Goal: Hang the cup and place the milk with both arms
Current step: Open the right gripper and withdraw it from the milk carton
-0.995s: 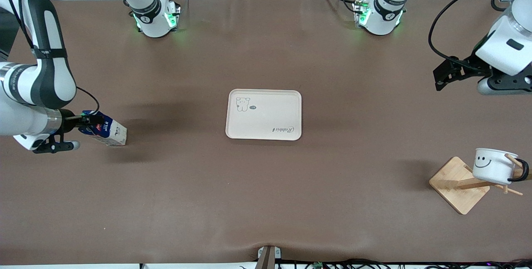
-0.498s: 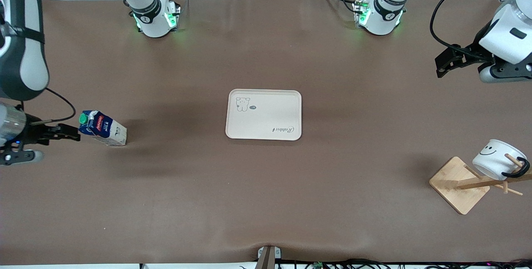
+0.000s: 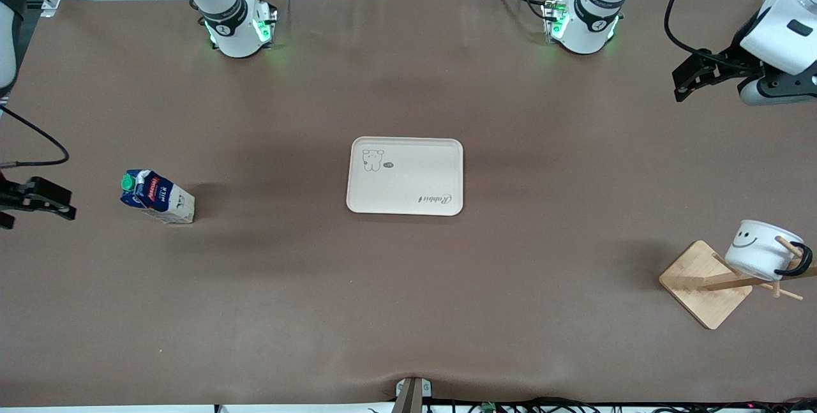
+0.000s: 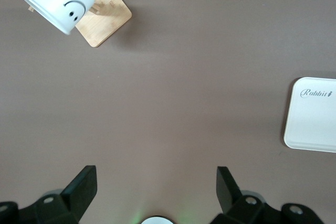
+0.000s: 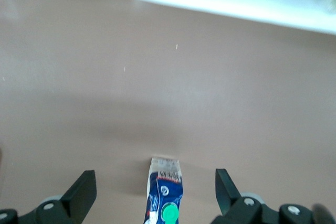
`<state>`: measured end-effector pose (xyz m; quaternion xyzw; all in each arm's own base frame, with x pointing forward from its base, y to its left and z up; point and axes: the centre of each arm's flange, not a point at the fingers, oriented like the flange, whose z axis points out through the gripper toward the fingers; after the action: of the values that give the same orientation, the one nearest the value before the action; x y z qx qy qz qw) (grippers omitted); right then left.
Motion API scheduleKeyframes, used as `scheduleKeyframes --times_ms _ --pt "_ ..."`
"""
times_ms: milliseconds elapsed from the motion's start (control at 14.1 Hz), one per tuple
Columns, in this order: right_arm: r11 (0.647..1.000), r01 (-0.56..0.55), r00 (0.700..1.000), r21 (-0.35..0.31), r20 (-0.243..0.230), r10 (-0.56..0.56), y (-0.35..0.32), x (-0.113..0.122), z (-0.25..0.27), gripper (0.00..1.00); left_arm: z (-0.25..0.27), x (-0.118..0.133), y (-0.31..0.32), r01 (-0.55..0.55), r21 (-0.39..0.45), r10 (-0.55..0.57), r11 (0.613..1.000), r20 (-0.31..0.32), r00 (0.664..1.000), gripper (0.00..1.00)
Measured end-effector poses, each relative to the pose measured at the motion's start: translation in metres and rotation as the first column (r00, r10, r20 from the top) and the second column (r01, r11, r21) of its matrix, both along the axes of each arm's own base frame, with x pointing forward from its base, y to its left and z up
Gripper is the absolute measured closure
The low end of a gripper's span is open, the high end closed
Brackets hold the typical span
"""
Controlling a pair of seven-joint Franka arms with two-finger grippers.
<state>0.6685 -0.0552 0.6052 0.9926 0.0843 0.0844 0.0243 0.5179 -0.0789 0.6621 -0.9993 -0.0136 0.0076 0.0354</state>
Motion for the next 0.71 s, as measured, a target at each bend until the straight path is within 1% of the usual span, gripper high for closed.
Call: scheduleKeyframes --times_ms 71,142,284,355,569,711 --pt "1.000 0.000 1.000 -0.004 0.024 0.000 0.000 -0.001 0.015 0.00 0.001 -0.002 0.001 -0.001 0.000 0.001 1.000 0.001 1.000 0.00" --pt "1.000 0.004 1.000 -0.003 0.016 -0.003 -0.002 -0.005 0.023 0.00 0.001 -0.002 0.002 -0.003 0.000 0.003 1.000 0.001 1.000 0.00" --pt "1.000 0.001 0.999 0.003 -0.049 0.000 0.001 -0.012 0.023 0.00 -0.001 -0.002 0.002 -0.004 0.000 0.004 1.000 -0.003 1.000 0.00" --pt "1.000 -0.008 0.998 0.003 -0.063 0.008 0.007 -0.013 0.021 0.00 -0.001 -0.002 0.003 -0.004 0.001 0.004 1.000 -0.004 1.000 0.00" --pt "1.000 -0.006 0.997 0.012 -0.079 0.007 0.009 -0.014 0.018 0.00 -0.001 -0.002 0.004 -0.006 0.001 0.006 1.000 -0.004 1.000 0.00" --pt "0.999 0.023 0.996 0.040 -0.085 -0.020 -0.009 -0.016 0.017 0.00 -0.001 -0.002 0.004 -0.007 0.001 0.007 1.000 -0.004 1.000 0.00"
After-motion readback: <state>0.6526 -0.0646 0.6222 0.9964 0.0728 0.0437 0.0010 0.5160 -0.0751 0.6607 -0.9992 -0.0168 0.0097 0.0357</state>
